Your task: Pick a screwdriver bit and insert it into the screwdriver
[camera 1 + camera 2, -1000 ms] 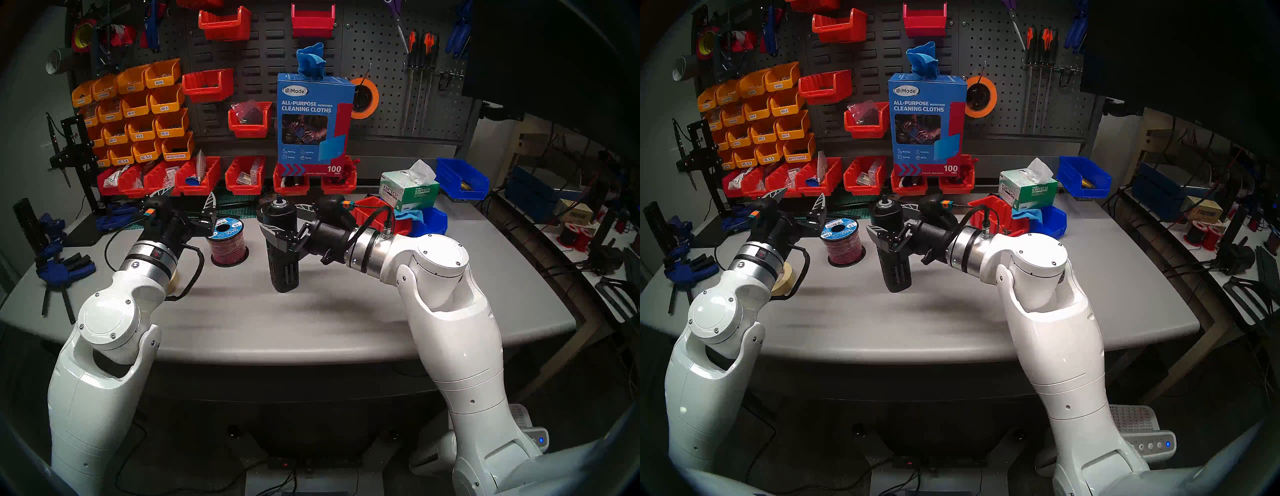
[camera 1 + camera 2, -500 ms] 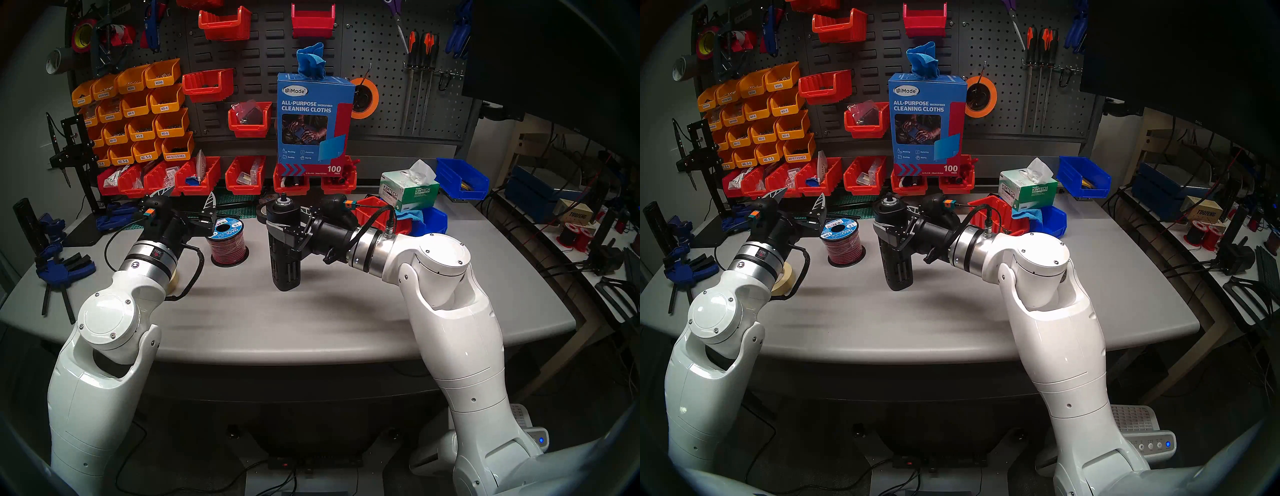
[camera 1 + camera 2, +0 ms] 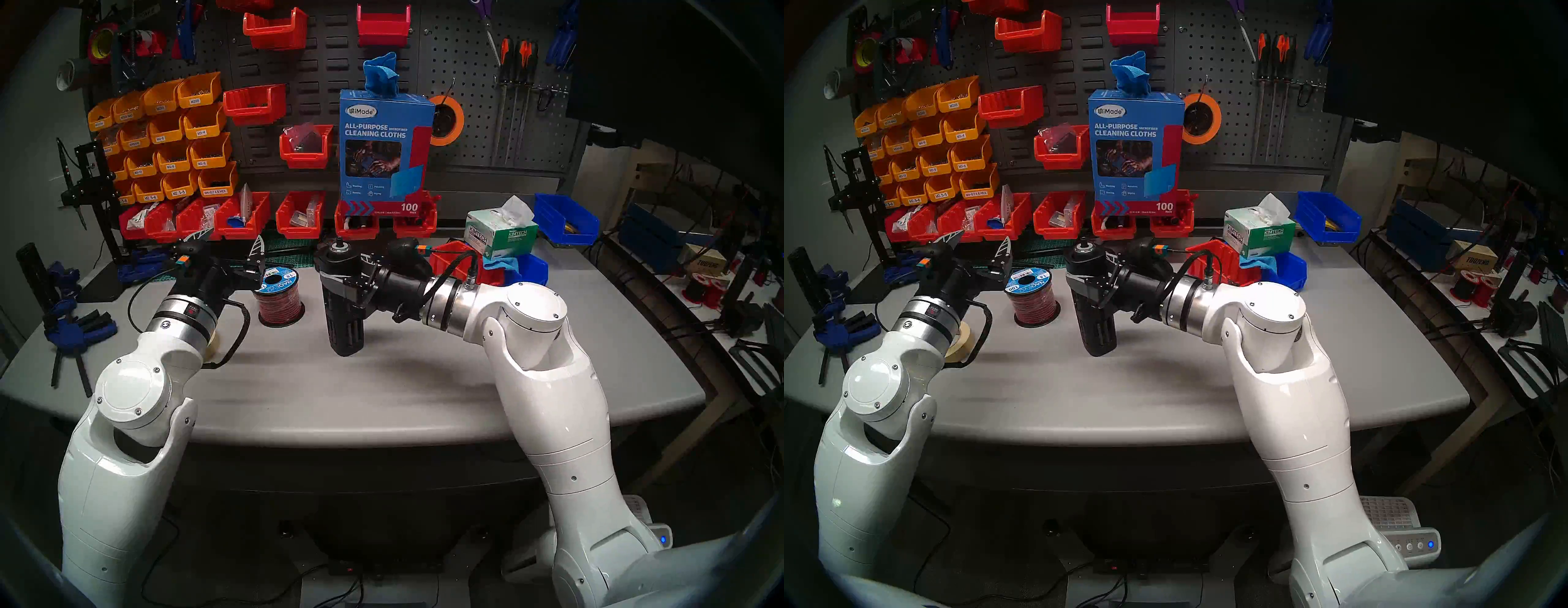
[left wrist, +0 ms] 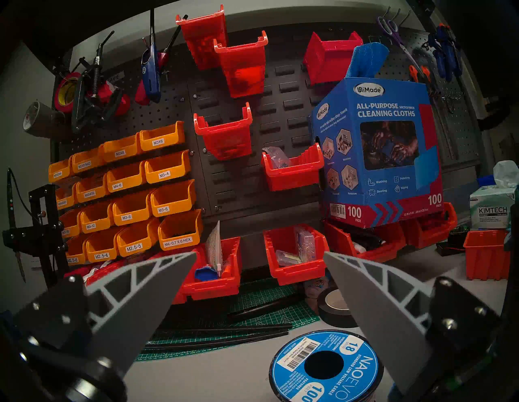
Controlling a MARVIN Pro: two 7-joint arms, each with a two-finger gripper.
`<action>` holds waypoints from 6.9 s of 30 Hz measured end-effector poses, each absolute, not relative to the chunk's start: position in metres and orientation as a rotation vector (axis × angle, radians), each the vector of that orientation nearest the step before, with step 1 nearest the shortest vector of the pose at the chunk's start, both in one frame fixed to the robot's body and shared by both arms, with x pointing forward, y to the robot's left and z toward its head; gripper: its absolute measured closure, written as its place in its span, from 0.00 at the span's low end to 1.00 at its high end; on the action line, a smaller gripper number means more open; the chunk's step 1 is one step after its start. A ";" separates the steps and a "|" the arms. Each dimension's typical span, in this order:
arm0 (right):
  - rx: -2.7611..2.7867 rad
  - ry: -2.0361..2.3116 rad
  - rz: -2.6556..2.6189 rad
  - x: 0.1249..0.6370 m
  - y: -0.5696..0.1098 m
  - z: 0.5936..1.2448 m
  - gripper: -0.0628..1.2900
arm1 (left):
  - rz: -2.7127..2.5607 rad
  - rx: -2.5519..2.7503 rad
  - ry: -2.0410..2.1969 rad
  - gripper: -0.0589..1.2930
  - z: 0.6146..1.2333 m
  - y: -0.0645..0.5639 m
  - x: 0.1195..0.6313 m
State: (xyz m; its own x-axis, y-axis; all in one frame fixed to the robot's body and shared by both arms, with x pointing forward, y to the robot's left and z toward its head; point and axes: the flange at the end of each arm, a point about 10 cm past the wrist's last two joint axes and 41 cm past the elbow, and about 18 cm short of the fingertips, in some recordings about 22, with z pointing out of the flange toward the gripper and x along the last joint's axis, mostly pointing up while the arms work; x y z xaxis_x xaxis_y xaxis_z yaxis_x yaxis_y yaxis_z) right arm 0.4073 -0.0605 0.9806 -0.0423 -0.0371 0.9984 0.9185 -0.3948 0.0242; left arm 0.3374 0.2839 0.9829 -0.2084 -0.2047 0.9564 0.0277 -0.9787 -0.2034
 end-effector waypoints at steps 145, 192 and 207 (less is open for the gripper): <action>-1.378 -1.052 -1.487 0.443 -0.040 0.982 0.44 | -2.390 -2.476 0.723 0.04 0.923 0.269 0.274; -1.402 -1.039 -1.495 0.438 -0.039 0.984 0.44 | -2.337 -2.558 0.712 0.60 0.899 0.253 0.305; -1.396 -1.041 -1.495 0.438 -0.040 0.985 0.44 | -2.333 -2.566 0.700 0.61 0.901 0.258 0.307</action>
